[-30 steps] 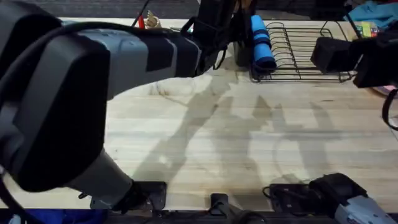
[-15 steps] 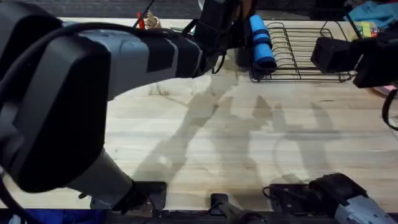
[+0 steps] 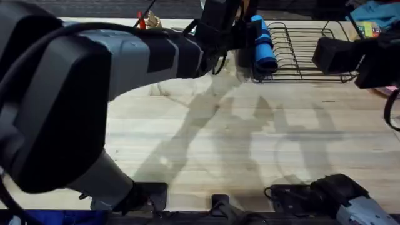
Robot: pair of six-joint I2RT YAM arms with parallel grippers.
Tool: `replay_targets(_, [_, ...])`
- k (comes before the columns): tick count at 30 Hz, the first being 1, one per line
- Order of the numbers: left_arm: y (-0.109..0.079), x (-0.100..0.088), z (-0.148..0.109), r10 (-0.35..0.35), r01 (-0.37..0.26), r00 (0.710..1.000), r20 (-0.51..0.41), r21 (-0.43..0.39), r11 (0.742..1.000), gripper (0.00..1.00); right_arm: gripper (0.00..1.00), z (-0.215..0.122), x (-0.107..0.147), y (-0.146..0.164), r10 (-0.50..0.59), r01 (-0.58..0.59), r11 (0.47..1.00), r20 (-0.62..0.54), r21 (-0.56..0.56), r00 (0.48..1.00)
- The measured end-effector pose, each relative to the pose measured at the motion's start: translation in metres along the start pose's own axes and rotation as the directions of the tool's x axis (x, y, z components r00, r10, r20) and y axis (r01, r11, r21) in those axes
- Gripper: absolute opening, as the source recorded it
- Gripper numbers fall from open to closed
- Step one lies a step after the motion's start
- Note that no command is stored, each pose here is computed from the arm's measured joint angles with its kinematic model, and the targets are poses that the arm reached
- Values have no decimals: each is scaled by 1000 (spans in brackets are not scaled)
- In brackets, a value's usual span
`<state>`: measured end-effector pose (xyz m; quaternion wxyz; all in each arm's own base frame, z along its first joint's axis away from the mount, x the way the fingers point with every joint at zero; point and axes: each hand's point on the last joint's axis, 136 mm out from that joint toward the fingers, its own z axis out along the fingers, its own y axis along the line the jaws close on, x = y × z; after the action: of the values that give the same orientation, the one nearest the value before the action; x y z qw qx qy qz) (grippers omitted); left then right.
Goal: Pick up the spoon on the table one by one and put them onto the rack
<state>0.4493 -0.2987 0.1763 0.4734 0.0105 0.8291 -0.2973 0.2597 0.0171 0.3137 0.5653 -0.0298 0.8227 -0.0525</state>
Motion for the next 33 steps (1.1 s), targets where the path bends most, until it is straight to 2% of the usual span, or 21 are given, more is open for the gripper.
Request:
replay_targets(5, [1,3,-2,50,-50,999,-18,-7,999,830,996,0,0,0,0,0,1000,0,0,1000])
replay_targets(8, [0,1,-11,69,-69,997,-36,-14,997,979,997,0,0,0,0,0,1000,0,0,1000])
replay_targets(9, [-2,-1,-16,78,-78,996,-39,-14,997,991,996,0,0,0,0,0,1000,0,0,1000])
replay_targets(15, [-5,-9,-47,150,-153,985,-84,-31,988,995,997,0,2,0,-2,2,1000,-8,0,1000])
replay_targets(20, [7,-4,-78,168,-183,970,-175,-79,980,995,997,0,15,0,-18,18,1000,-59,-2,998])
replay_targets(27, [41,-9,-136,122,-175,956,-266,-185,967,995,997,-1,23,0,-28,28,1000,-93,-3,995])
replay_targets(33, [75,-8,-197,47,-153,941,-335,-299,942,995,997,-1,25,0,-31,31,1000,-102,-3,994])
